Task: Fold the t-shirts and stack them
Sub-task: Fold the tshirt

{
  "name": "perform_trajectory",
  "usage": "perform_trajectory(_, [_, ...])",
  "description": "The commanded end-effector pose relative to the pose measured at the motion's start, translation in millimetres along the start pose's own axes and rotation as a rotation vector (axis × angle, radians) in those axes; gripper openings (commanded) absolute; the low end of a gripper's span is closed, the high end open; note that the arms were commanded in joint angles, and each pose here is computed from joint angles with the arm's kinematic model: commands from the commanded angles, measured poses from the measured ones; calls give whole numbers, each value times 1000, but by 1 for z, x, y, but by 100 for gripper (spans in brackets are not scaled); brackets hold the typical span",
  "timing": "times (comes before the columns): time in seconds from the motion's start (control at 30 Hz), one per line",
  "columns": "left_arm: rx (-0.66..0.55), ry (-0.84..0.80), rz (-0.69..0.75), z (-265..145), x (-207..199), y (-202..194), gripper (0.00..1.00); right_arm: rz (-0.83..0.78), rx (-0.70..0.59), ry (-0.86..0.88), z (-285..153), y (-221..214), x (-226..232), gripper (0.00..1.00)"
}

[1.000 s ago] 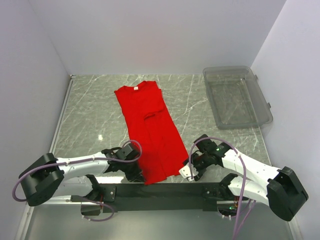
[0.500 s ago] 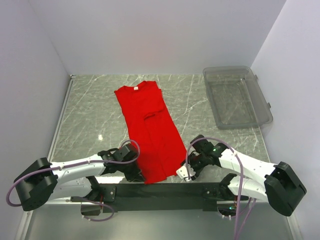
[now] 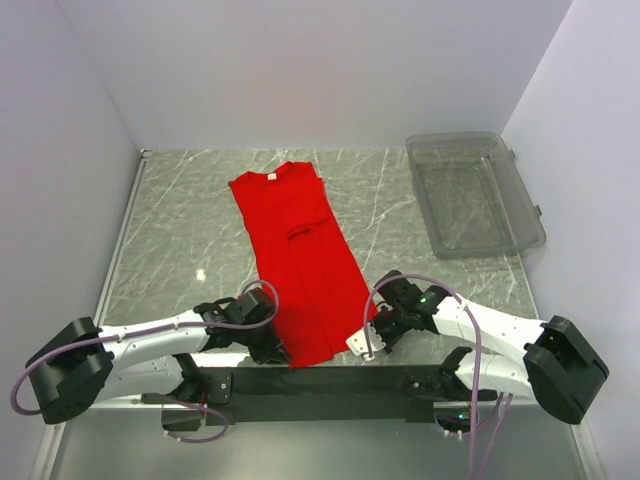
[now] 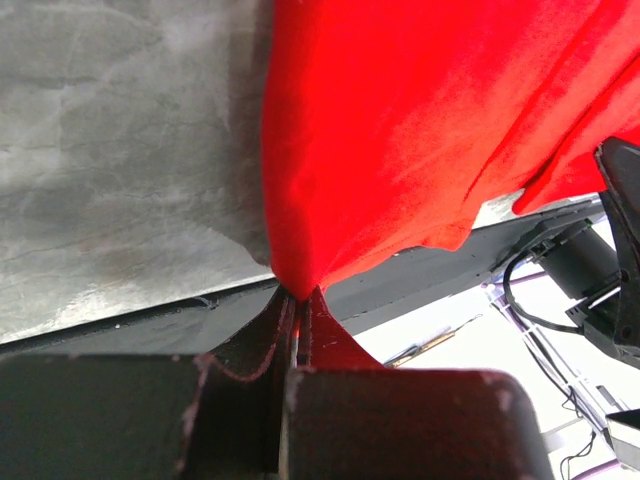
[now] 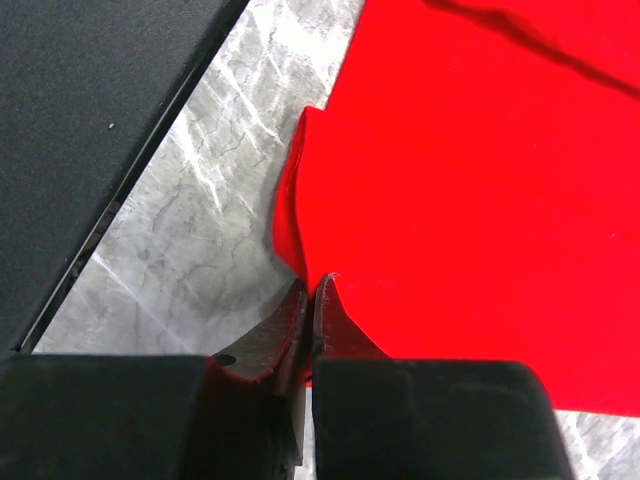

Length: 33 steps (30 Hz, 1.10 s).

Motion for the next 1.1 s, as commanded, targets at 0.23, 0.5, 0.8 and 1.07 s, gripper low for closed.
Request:
perform_trajectory(0.23, [-64,-167,31,-23,-37,6,1,161,-112,20,-23,39,-14,0])
perform_trajectory(0.5, [-99,-264,-26,-37,-47,19,1,246,-202,-19,-48,63,-46,0])
perform_trajectory(0.8, [-247,-329,-109,-60,-56,84,1,389,-208,-92,-65,45,-108,0])
perform_trajectory(1.07, [-331,-308,-77,-70,-74,148,0,501,-188,-127,-59,17,-164,0])
Point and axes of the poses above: each gripper's point midway between its finger pads, its own z axis out along the fingers, its own x axis along the line the jaws close on, y = z × x, the point moved 1 cm from there along -z, back along the fingers, and after that the axes turned 9 degrees about z, right-handed, at the moved point
